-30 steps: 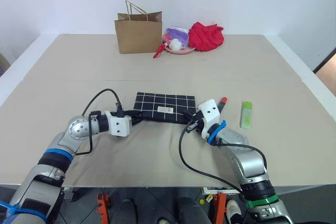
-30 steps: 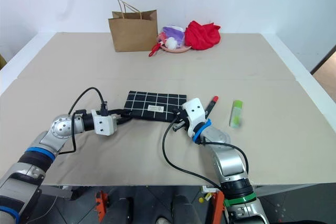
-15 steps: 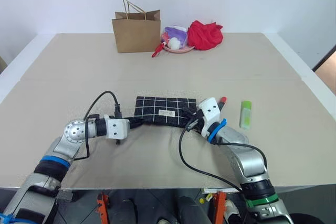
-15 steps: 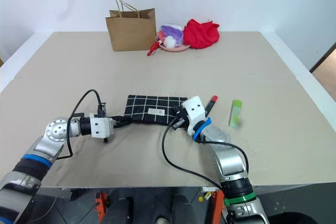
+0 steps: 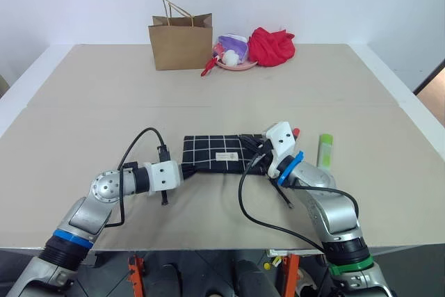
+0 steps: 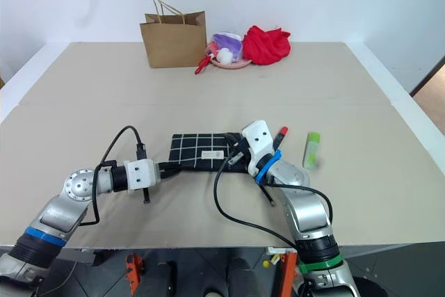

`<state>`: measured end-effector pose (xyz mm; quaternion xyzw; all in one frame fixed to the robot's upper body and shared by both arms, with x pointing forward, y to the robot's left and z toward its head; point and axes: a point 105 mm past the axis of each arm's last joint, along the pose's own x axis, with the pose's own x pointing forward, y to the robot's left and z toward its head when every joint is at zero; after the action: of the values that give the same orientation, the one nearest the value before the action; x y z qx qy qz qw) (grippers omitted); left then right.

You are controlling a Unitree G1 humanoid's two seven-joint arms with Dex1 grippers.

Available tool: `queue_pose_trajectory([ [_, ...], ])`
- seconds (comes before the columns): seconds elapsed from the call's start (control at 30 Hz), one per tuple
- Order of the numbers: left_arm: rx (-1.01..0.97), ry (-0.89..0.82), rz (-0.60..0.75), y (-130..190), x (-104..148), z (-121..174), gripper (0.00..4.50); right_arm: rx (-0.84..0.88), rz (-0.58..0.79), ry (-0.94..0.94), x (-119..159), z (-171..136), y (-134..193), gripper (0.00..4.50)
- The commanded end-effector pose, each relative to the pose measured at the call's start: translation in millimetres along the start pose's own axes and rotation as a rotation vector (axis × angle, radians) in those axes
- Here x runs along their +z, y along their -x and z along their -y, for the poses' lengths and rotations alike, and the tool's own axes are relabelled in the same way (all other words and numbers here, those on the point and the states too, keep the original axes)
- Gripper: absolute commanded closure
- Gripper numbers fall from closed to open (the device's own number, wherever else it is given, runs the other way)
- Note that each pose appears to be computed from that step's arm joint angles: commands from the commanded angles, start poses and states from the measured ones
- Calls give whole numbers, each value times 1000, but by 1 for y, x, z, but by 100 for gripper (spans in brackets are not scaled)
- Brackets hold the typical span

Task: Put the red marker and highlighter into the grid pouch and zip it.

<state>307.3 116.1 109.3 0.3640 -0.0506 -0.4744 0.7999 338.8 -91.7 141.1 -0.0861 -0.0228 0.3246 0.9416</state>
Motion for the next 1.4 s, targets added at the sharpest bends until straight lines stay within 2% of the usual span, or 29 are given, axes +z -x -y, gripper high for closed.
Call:
queue_pose_trajectory([
  [0.03, 93, 21, -17, 5, 6, -14, 447, -17, 80, 15, 24, 5, 1, 450],
  [0.1, 112, 33, -39, 5, 6, -17, 450, -34, 104, 1, 33, 12, 7, 385],
  [0.13, 123, 47, -48, 6, 6, -19, 450, -46, 104, 5, 34, 16, 13, 370],
  [0.23, 147, 86, -49, 6, 8, -21, 450, -75, 76, 20, 30, 22, 26, 223],
  [0.37, 175, 167, -8, 6, 16, -23, 450, -120, -3, -36, 4, 24, 44, 22],
  [0.4, 178, 188, 8, 6, 20, -24, 450, -121, -12, -51, 0, 22, 45, 3],
  [0.53, 153, 221, 36, 8, 27, -25, 450, -89, -32, -55, -5, 16, 44, 3],
  [0.77, 138, 222, 22, 8, 24, -28, 450, -129, -20, -48, -3, 25, 34, 3],
  [0.87, 137, 242, 18, 5, 24, -31, 450, -133, -34, -62, -5, 27, 33, 83],
  [1.1, 151, 260, 7, 3, 24, -37, 450, -156, -73, -66, -13, 27, 40, 439],
  [1.4, 143, 269, 19, -1, 28, -35, 450, -148, -84, -64, -13, 25, 38, 449],
])
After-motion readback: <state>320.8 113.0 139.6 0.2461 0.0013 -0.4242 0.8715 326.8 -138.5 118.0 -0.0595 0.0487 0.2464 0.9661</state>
